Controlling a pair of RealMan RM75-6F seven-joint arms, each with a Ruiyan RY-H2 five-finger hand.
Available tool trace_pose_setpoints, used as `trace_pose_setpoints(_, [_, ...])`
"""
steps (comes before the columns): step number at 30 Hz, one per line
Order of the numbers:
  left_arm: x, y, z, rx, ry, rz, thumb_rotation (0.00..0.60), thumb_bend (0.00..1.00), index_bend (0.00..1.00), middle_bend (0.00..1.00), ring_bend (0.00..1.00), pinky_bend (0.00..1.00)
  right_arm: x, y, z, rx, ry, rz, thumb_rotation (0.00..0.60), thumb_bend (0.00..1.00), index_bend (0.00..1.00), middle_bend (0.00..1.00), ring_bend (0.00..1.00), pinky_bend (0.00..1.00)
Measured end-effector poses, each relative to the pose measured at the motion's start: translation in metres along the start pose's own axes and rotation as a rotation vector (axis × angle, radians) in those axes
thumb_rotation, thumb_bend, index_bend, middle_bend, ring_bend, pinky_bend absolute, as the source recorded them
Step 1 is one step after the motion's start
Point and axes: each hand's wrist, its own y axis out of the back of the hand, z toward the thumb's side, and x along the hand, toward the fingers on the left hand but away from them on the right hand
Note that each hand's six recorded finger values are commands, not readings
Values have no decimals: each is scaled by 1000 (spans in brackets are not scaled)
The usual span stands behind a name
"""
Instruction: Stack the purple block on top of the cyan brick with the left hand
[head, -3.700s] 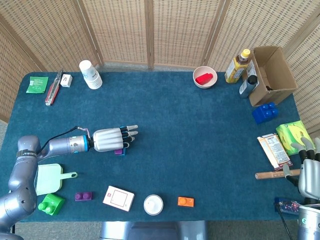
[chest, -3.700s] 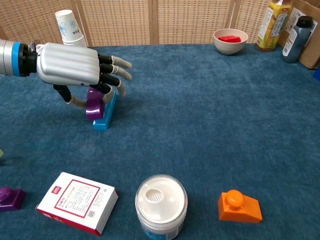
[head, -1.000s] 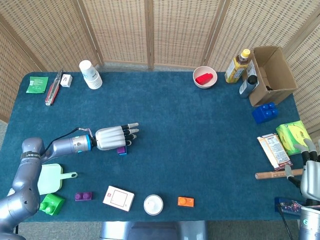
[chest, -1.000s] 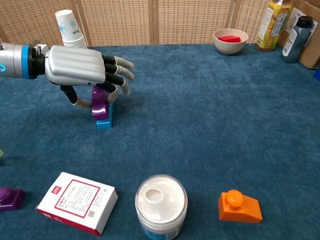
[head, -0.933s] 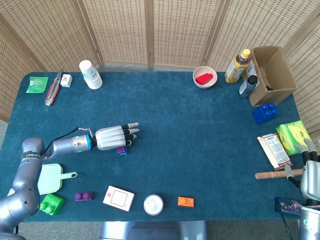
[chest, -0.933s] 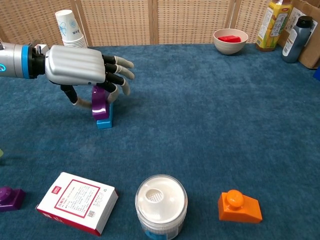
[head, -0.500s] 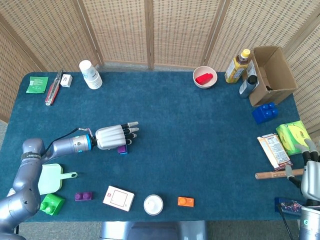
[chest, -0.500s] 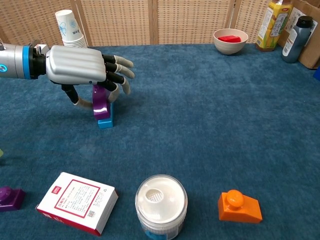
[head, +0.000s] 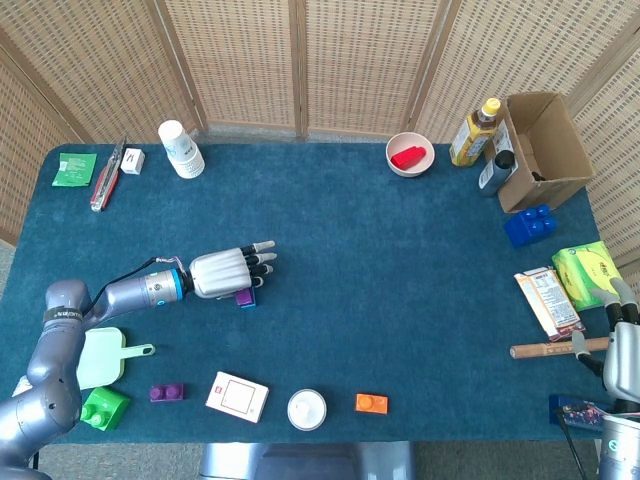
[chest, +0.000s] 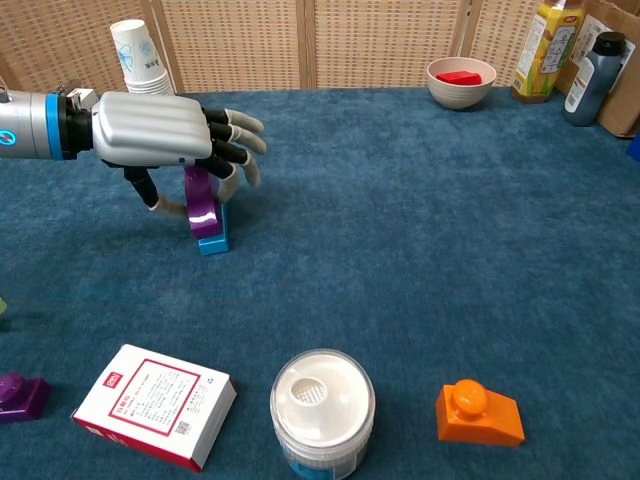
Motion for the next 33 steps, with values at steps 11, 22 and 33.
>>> trace_pose_setpoints(11, [0,1,-6,-49,38,11,600,352,320,215,103,0,1,1,-2,-7,1,-5,600,279,258,175,0,147])
trace_pose_setpoints(22, [0,-2,-14,-11,56,-23,600,353,168,133,68,0,3,3,-4,-19,5,-11,600,279,255,176,0,148])
trace_pose_setpoints(33, [-11,16,-31,-44,113,53,423,350,134,109,64,0,2,0,-4,-36,17,-5,600,281,255,176,0,148])
